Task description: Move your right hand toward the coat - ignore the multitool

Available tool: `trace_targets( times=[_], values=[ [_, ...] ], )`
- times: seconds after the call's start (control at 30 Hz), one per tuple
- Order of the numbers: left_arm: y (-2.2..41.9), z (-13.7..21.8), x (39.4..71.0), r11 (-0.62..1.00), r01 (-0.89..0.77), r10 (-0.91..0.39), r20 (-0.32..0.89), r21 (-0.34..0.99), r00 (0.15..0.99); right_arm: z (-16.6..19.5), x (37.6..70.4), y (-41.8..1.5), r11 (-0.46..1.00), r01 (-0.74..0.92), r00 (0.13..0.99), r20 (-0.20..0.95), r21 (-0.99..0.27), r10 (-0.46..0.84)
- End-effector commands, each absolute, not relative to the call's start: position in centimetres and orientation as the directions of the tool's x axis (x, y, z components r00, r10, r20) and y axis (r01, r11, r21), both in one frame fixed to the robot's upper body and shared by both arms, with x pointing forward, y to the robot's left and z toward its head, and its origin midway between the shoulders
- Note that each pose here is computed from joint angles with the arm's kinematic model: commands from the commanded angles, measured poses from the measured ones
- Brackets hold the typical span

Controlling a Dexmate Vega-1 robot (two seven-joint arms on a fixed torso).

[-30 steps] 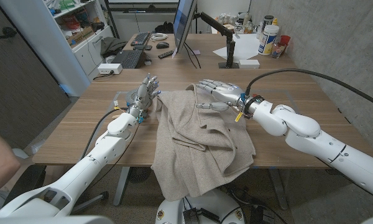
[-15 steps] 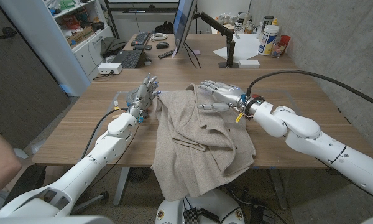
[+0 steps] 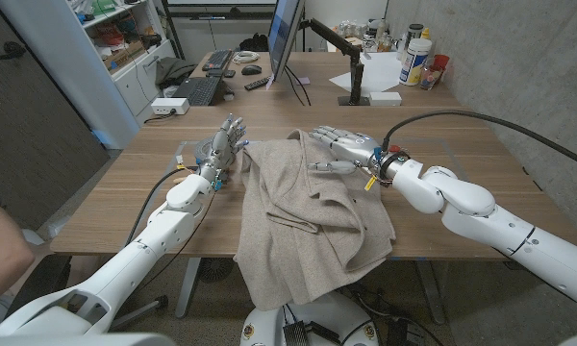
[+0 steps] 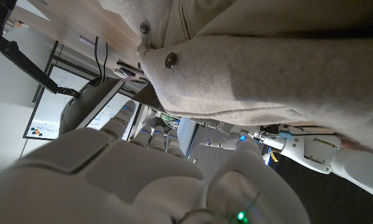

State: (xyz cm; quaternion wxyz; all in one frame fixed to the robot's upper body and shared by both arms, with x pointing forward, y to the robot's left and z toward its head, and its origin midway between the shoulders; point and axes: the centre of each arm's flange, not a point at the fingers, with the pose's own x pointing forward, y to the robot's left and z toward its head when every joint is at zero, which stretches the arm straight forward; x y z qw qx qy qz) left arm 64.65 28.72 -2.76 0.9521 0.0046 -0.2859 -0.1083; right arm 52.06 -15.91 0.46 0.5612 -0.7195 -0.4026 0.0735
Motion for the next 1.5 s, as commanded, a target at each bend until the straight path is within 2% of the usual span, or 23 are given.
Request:
trace_targets(
  times=[0.03, 1.5],
  values=[
    [28.77, -2.75, 64.64, 0.976, 0.207, -0.21, 0.546, 0.069, 0.811, -0.03, 52.44, -16.11, -0.048, 0.485, 0.677, 0.341, -0.873, 0.652],
    [28.64, -2.72, 64.77, 0.976, 0.208, -0.212, 0.543, 0.07, 0.812, -0.63, 52.86, -16.63, -0.049, 0.469, 0.692, 0.332, -0.882, 0.641]
  ],
)
